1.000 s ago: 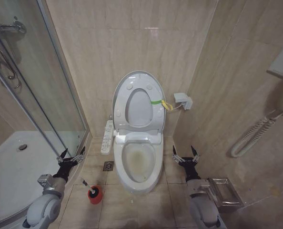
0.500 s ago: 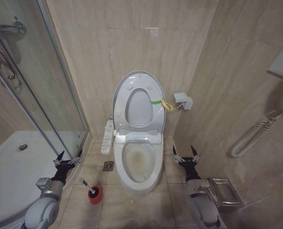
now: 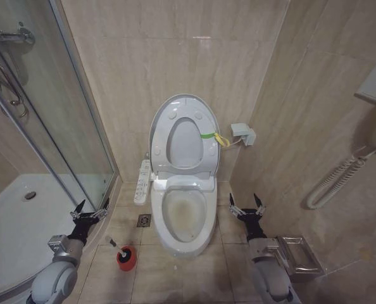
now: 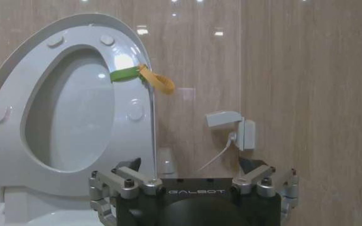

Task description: Open the toilet lid, clean the toilet bowl with a toilet brush, close the toilet lid, and flush.

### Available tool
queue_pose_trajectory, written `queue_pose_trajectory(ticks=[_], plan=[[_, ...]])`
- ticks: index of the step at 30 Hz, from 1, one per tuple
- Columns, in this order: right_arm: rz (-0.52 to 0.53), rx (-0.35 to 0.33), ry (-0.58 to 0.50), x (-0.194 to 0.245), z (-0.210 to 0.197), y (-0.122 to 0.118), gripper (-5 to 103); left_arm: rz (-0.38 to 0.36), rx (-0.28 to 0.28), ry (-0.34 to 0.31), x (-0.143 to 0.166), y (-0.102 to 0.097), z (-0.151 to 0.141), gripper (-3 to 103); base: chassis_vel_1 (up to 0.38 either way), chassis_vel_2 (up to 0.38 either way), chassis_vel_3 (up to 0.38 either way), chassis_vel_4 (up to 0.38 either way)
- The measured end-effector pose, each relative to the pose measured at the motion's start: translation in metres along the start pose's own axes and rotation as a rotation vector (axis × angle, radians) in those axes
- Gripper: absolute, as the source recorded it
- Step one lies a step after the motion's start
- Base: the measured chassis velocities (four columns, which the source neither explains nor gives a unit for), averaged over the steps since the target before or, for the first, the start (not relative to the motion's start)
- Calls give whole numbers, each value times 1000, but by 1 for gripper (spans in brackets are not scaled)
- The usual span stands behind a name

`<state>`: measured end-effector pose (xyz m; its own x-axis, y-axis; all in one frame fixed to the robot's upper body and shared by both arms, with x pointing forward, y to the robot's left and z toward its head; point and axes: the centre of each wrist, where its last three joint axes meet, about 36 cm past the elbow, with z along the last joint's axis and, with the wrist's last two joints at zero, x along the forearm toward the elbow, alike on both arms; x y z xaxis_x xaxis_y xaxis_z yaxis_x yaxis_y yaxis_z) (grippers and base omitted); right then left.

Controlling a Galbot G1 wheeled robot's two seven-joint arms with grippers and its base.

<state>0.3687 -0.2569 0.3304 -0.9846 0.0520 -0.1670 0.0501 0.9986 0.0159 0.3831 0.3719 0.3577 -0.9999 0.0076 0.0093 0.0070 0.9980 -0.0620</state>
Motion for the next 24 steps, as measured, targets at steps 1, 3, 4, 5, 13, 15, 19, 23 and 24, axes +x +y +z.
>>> queue_pose_trajectory(ticks=[1,3,4,5,13,15,19,23,24], plan=[[0,0,0,0,0,0,100,2,-1,0,0,0,1,100,0,0,0,0],[0,0,0,0,0,0,100,7,-5,-3,0,0,3,100,0,0,0,0],[0,0,0,0,0,0,100,11,-9,-7,0,0,4,100,0,0,0,0],[0,0,0,0,0,0,100,15,-13,-10,-1,0,4,100,0,0,0,0],[0,0,0,0,0,0,100,41,-16,-30,1,-9,-3,100,0,0,0,0],[0,0,0,0,0,0,100,41,-20,-33,2,-11,-4,100,0,0,0,0],[0,0,0,0,0,0,100,38,-25,-37,2,-9,-4,100,0,0,0,0],[0,0,0,0,0,0,100,34,-29,-37,2,-8,-4,100,0,0,0,0],[0,0,0,0,0,0,100,34,-30,-37,2,-8,-4,100,0,0,0,0]])
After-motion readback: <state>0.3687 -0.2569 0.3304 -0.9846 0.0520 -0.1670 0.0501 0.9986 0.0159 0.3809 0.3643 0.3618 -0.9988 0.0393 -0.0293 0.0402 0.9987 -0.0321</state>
